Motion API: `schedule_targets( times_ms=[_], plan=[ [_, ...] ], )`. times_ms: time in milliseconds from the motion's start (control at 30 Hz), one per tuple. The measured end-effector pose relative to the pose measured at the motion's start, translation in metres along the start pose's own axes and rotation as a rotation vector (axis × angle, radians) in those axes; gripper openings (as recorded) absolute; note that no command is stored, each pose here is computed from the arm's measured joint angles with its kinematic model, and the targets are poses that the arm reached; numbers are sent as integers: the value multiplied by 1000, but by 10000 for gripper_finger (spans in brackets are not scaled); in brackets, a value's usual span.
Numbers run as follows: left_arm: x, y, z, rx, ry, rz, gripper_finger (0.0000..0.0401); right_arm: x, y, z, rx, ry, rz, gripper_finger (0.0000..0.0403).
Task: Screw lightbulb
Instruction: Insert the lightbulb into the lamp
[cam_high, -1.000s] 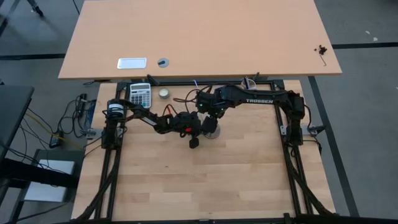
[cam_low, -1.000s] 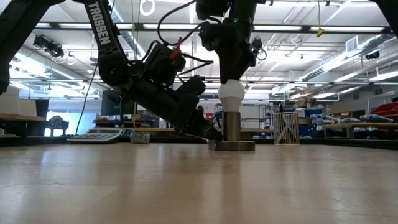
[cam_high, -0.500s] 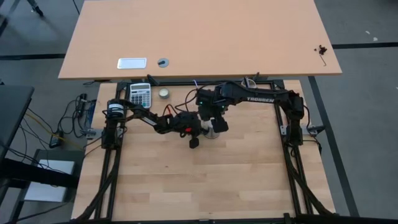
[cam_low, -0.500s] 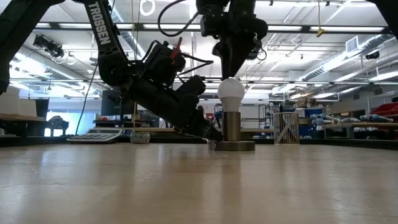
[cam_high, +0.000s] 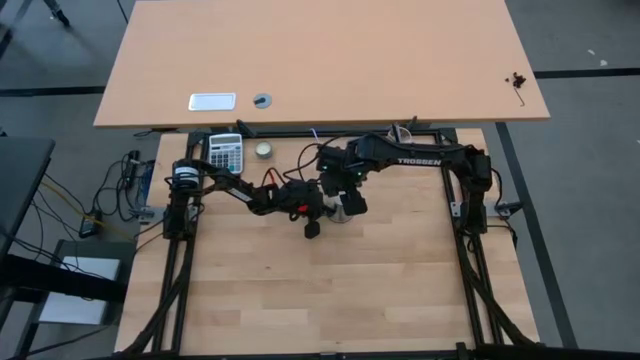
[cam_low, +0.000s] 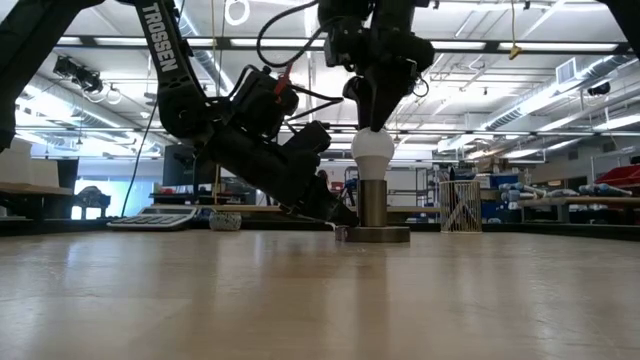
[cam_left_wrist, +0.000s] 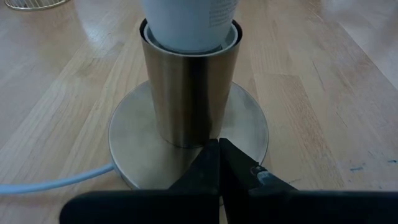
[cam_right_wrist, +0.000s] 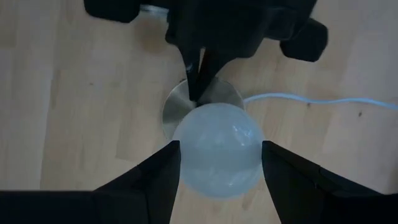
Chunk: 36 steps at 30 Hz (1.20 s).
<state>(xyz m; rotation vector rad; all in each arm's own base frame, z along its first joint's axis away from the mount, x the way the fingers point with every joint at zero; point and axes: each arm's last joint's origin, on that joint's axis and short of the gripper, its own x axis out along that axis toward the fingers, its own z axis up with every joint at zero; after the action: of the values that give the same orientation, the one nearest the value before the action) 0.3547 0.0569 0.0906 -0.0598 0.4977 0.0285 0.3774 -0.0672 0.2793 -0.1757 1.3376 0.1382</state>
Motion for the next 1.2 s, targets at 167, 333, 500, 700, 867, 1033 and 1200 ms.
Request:
schedule_targets(
  times_ms=[167, 333, 500, 700, 867, 1033, 1200],
  plan=[
    [0, 0, 0, 0, 0, 0, 3, 5, -1, 1, 135, -10, -32, 211],
    [0, 0, 0, 0, 0, 0, 3, 6, -2, 1, 509, -18, -61, 198],
    [0, 0, 0, 0, 0, 0, 3, 6, -2, 2, 716, -27, -27, 203],
    [0, 0, 0, 0, 0, 0, 3, -5, -3, 7, 575, -33, -14, 215],
    [0, 0, 0, 0, 0, 0, 3, -22, -3, 9, 221, -43, -24, 224],
    [0, 0, 0, 0, 0, 0, 3, -15, 0, 3, -29, 7, 16, 220],
    [0, 0, 0, 0, 0, 0, 3, -2, 0, 1, -39, -4, 5, 215]
  ],
)
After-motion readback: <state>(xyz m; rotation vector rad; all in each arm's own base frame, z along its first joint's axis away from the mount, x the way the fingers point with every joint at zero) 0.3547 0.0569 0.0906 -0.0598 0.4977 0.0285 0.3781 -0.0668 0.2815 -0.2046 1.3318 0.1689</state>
